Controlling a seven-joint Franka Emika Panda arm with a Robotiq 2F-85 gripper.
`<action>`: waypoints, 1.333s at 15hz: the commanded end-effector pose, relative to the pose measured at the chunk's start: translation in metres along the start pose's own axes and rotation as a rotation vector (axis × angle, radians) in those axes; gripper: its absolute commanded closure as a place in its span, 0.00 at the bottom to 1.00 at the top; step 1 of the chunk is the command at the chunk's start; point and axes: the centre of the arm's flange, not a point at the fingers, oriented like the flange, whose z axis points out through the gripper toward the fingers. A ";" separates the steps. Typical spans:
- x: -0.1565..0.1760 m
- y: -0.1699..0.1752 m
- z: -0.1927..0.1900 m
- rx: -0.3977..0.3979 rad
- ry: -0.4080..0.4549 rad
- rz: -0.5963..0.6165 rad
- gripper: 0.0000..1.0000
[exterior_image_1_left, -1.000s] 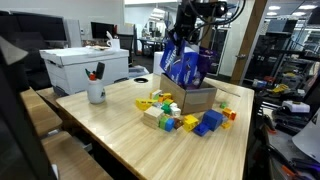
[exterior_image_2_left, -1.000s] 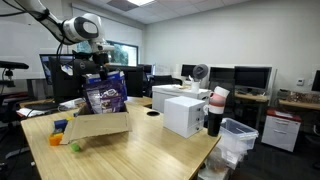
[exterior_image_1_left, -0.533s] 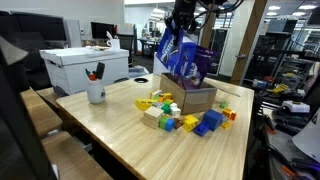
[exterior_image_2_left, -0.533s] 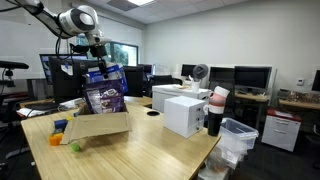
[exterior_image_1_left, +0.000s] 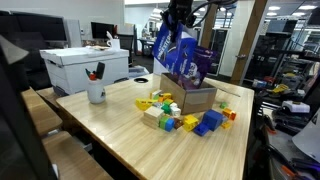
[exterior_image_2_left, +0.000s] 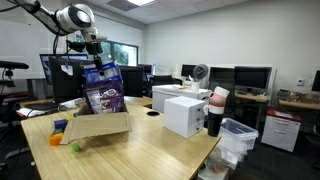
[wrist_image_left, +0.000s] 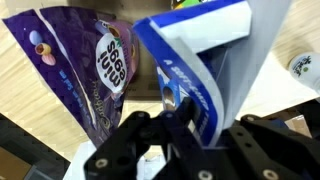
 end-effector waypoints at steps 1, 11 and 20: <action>-0.006 -0.019 0.000 -0.026 -0.007 -0.025 0.94; -0.056 -0.057 0.013 -0.051 -0.083 -0.179 0.94; -0.130 -0.077 0.019 -0.054 -0.177 -0.341 0.94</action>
